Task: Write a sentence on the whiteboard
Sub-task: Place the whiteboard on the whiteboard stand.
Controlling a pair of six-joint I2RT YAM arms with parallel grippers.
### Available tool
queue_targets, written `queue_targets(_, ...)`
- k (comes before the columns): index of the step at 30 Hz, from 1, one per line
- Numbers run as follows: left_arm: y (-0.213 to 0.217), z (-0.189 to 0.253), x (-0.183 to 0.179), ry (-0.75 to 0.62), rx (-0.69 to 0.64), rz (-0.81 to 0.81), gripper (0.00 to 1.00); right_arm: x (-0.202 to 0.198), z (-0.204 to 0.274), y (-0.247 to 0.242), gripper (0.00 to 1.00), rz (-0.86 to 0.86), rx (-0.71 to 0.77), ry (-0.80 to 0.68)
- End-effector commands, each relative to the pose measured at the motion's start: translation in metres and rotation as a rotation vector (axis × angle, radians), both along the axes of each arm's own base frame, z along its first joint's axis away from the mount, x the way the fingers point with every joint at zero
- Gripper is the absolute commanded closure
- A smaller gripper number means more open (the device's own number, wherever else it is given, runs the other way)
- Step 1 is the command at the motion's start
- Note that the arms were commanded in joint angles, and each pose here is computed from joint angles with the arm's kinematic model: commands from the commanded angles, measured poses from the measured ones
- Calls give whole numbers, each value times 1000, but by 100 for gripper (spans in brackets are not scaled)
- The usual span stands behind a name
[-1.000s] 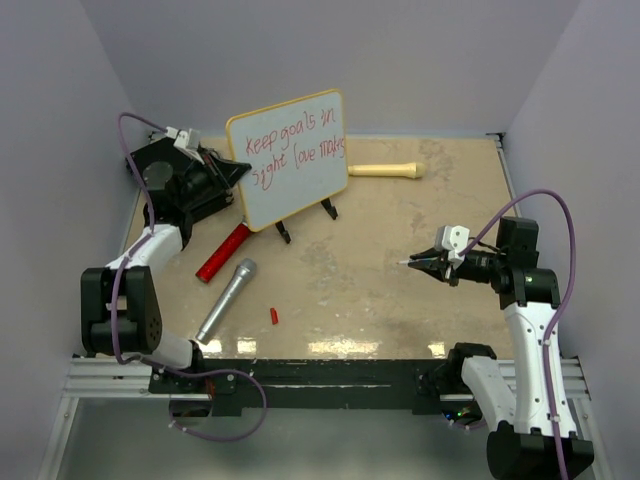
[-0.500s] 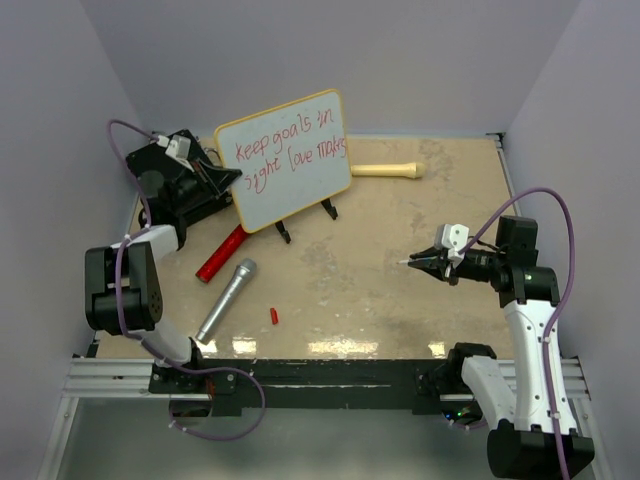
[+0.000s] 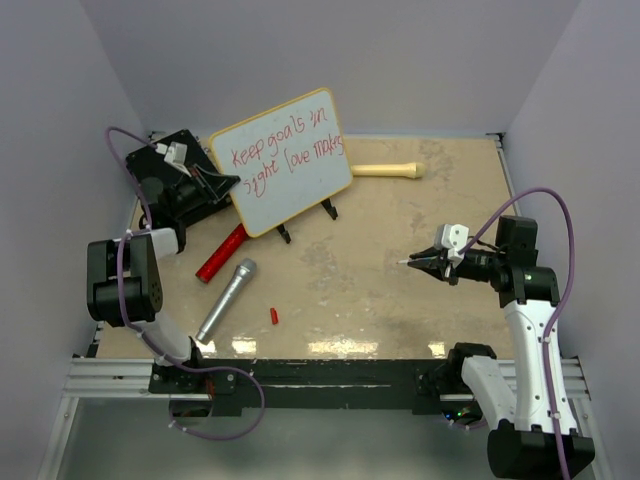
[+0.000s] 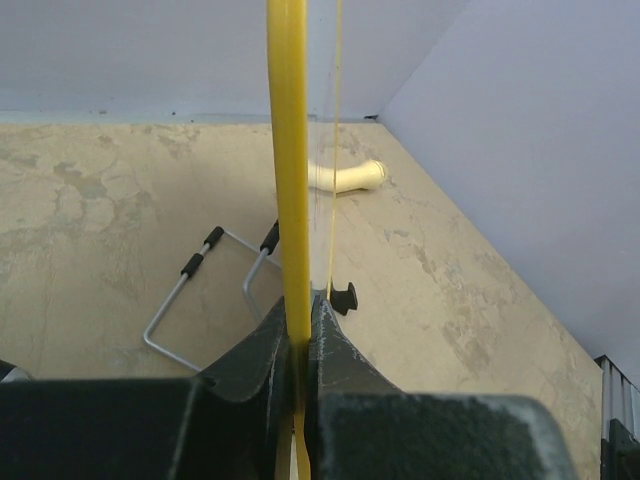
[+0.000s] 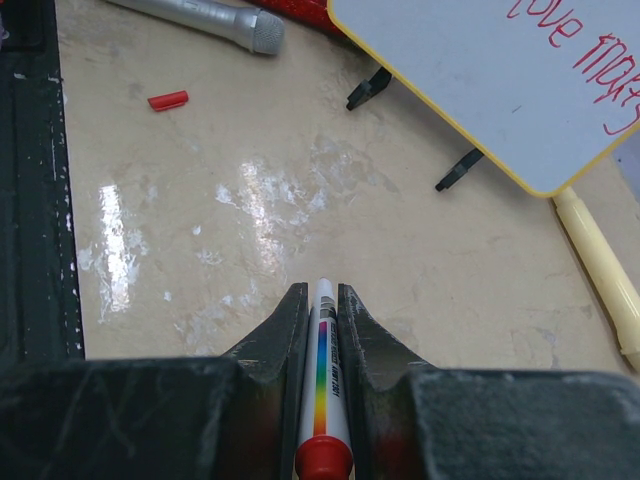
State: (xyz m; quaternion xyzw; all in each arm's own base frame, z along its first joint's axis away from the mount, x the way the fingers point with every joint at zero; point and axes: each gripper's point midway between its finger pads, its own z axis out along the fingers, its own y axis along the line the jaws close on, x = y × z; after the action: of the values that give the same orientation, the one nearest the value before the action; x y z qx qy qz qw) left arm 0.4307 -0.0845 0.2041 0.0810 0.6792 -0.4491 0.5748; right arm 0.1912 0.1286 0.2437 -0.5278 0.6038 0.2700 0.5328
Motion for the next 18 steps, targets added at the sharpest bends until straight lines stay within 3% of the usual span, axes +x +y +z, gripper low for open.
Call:
queue_targets(1, -11, 3, -17, -66, 42, -83, 100, 1, 7, 2, 100, 12, 9, -19)
queue_targets(12, -24, 26, -48, -350, 161, -95, 100, 1, 7, 3, 100, 17, 7, -20)
queue_targets(18, -37, 20, -63, -355, 178, -157, 100, 0, 7, 4, 100, 19, 6, -22)
